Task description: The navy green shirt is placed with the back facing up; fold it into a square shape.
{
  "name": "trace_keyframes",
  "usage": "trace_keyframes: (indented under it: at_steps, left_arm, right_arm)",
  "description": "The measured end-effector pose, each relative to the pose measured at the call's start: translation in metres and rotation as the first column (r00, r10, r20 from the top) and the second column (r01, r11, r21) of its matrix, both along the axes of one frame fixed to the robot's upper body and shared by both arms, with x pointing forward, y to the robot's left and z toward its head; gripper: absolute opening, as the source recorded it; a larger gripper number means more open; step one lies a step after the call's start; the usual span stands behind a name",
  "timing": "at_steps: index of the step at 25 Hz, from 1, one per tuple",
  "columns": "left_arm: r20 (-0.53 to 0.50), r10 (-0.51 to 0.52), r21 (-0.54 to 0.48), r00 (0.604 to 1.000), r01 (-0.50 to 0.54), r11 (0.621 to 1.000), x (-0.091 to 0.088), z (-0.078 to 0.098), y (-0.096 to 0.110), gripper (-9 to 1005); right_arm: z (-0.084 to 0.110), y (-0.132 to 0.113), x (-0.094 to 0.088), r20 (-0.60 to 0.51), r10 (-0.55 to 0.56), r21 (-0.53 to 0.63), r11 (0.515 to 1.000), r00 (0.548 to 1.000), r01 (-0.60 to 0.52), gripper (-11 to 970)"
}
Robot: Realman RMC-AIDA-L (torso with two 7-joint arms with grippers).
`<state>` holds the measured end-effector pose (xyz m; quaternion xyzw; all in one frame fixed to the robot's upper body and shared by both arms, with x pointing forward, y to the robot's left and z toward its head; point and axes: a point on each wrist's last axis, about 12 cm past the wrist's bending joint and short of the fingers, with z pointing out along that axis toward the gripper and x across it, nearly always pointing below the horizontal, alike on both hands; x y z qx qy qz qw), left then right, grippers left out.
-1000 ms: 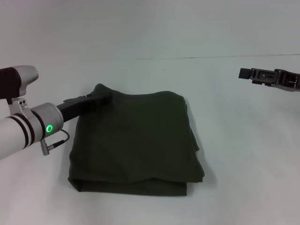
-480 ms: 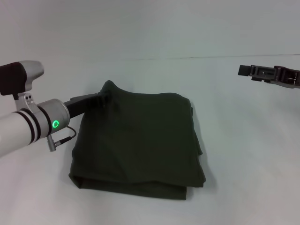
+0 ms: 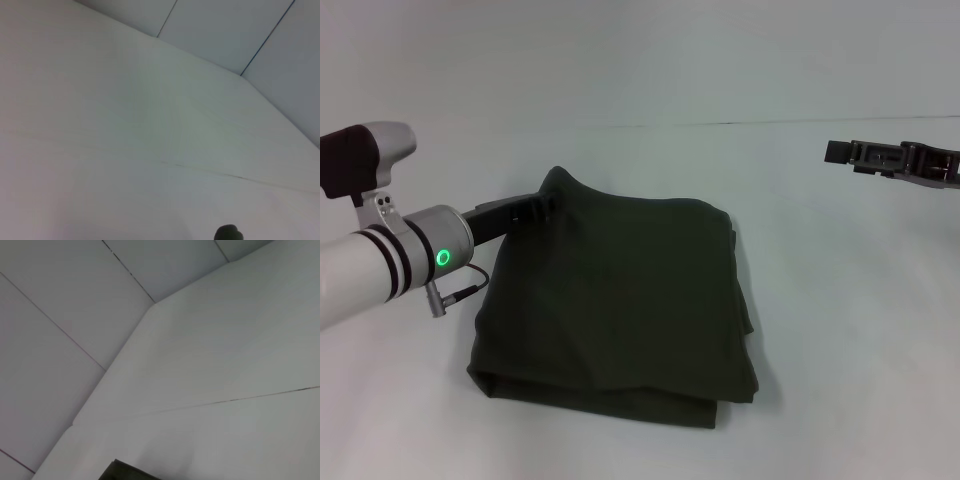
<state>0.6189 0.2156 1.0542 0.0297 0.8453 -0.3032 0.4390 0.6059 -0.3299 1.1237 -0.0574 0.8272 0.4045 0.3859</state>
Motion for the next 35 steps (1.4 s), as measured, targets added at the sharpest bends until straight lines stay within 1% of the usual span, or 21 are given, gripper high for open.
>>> trace_keyframes:
  at_steps: [6,12,14,15,19,22,28,35]
  left_arm:
    - [-0.02,0.019,-0.038,1.0,-0.02,0.999,0.005,0.005,-0.003,77]
    - [-0.047,0.07,-0.092,0.996,-0.074,0.993,0.011,0.01,-0.002,77]
    - [-0.057,0.108,-0.119,0.993,-0.114,0.986,0.015,0.013,0.002,76]
    - [-0.057,0.108,-0.119,0.993,-0.114,0.986,0.015,0.013,0.002,76]
    - [-0.066,0.177,-0.151,0.982,-0.185,0.971,0.018,0.015,0.012,76]
    - [-0.071,0.221,-0.158,0.973,-0.23,0.96,0.019,0.014,0.018,76]
    - [-0.084,0.271,-0.169,0.959,-0.282,0.944,0.019,0.011,0.022,77]
    - [-0.095,0.277,-0.206,0.956,-0.291,0.934,0.015,0.009,0.025,110]
  right_arm:
    - [0.0,0.001,0.0,0.001,0.001,0.0,1.0,1.0,-0.001,865]
    - [0.0,0.0,0.001,0.004,-0.009,-0.006,1.0,1.0,0.009,865]
    - [0.0,-0.001,0.002,0.004,-0.014,-0.008,1.0,1.0,0.014,865]
    - [0.0,-0.001,0.002,0.005,-0.015,-0.009,1.0,1.0,0.015,865]
    - [0.002,-0.003,0.003,0.008,-0.016,-0.013,1.0,1.0,0.016,865]
    - [0.003,-0.002,0.004,0.012,-0.014,-0.014,1.0,1.0,0.014,865]
    - [0.006,-0.001,0.007,0.021,-0.007,-0.017,1.0,1.0,0.007,865]
    - [0.008,0.0,0.008,0.026,-0.003,-0.019,1.0,1.0,0.003,865]
